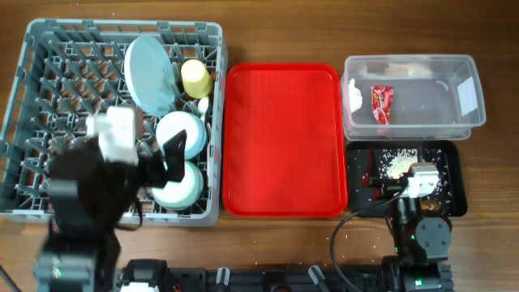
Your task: Sort waste into correct bins and load items into the dishwasher rack
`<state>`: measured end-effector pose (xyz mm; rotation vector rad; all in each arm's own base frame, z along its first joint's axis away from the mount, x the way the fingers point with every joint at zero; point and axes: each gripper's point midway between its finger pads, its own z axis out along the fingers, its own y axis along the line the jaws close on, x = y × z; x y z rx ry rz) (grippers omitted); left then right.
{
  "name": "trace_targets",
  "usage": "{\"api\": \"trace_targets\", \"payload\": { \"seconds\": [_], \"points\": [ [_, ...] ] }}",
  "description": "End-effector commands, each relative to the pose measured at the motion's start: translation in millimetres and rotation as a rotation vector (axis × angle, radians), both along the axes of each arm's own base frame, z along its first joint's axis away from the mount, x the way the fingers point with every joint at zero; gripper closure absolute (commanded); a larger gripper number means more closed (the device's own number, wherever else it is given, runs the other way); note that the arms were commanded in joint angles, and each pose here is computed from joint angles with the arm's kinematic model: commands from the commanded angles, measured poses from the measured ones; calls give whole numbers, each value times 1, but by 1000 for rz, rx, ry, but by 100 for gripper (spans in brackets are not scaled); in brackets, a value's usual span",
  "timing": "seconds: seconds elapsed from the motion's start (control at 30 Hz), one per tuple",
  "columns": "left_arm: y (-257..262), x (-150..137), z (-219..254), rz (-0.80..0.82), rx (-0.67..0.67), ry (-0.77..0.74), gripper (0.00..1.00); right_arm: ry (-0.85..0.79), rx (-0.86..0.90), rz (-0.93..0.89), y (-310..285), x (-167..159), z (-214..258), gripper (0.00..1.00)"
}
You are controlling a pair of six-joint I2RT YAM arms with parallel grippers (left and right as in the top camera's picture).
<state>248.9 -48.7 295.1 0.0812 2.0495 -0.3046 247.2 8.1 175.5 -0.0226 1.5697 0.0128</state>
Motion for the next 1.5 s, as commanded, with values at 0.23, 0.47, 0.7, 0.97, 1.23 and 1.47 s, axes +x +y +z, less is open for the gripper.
{"api": "trace_targets", "payload": {
  "seconds": [0.23,0.47,0.7,0.97,1.23,1.47],
  "points": [
    [15,-20,-19,50,-146,-606,0,-11,-17,15,3,-1,2,0],
    [30,-8,-85,141,-134,-546,0,-10,-17,15,3,-1,2,0],
    [43,-3,-136,211,-64,-400,0,-10,-17,15,3,-1,2,0],
    [35,-3,-138,129,199,-434,0,-10,-17,15,3,-1,2,0],
    [49,-3,-137,262,51,-410,0,-10,-17,15,3,-1,2,0],
    [47,-3,-137,250,42,-409,0,-10,-17,15,3,-1,2,0]
  ]
}}
